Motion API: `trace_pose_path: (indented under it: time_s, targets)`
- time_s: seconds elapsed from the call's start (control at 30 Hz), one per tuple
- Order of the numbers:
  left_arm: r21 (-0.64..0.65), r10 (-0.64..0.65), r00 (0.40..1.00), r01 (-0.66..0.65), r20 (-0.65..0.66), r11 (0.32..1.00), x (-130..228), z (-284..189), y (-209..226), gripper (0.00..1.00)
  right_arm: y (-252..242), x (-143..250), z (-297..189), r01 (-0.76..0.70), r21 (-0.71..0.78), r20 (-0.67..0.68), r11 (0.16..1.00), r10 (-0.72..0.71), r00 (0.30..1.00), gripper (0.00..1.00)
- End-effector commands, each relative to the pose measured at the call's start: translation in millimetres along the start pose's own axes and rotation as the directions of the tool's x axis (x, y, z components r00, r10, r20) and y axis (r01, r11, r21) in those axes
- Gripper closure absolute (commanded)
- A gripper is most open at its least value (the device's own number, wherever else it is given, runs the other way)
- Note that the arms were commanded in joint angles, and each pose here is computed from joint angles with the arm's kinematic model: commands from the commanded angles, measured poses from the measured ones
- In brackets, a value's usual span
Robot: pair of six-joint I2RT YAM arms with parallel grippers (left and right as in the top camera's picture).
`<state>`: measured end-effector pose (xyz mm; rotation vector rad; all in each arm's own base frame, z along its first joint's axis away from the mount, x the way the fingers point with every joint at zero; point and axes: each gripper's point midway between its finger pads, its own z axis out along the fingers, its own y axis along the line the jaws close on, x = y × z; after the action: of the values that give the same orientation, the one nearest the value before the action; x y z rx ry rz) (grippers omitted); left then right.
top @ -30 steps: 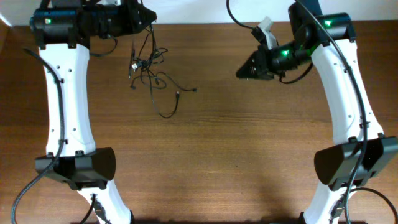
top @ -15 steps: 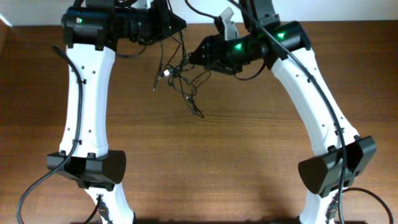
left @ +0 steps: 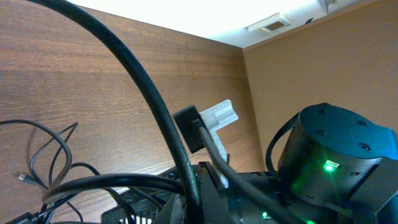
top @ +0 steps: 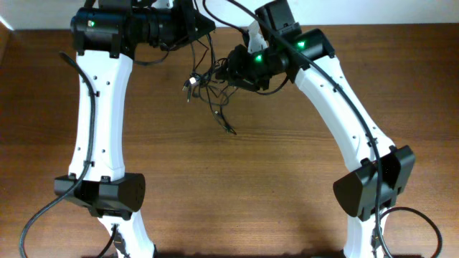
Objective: Untangle cables
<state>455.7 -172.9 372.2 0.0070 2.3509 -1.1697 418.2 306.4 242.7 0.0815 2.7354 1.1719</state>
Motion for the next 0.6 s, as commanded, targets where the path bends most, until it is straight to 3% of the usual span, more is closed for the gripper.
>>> trace_pose_path:
  time_s: [0.0,0.1,0.13,0.2,0.3,0.4,0.5,0.57]
  targets:
    - [0.028,0.0,1.0,0.0,-0.002,1.0,-0.4,-1.5,-6.0,1.0,2.6,-1.0,4.5,-0.016,0.001,0.008,1.0,0.016,1.0,0.6]
    - [0.034,-0.013,1.0,0.013,0.01,0.999,-3.7,-1.5,-7.9,1.0,11.4,-3.3,4.3,0.002,-0.041,0.009,0.999,-0.001,1.0,0.61]
    - [0.036,-0.031,0.999,0.031,0.012,0.999,-4.6,-1.6,-8.1,1.0,12.6,-3.4,4.5,0.002,-0.045,0.01,0.999,-0.001,1.0,0.66]
    - [0.042,-0.037,0.999,0.036,0.024,0.998,-7.9,-1.8,-9.8,1.0,13.3,-0.7,5.0,0.0,-0.048,-0.002,0.999,0.0,1.0,0.96]
    - [0.034,-0.006,0.995,0.003,0.1,0.999,-28.8,-11.7,-2.7,1.0,-3.5,15.4,3.4,0.095,0.004,-0.066,0.995,-0.095,0.993,0.96]
    - [-0.198,-0.034,0.967,0.086,0.254,0.976,-59.1,-41.0,59.2,1.0,-36.6,15.5,-16.2,0.157,0.124,-0.077,0.98,-0.148,0.986,0.96]
    - [-0.435,-0.063,0.93,0.228,0.362,0.871,-66.3,-78.8,123.1,1.0,-57.8,3.5,-72.3,0.207,0.258,0.009,0.944,-0.217,0.976,0.96]
    - [-0.56,-0.009,0.937,0.216,0.349,0.8,-61.7,-97.1,148.7,1.0,-58.1,-0.2,-117.6,0.219,0.315,0.094,0.923,-0.26,0.961,0.96]
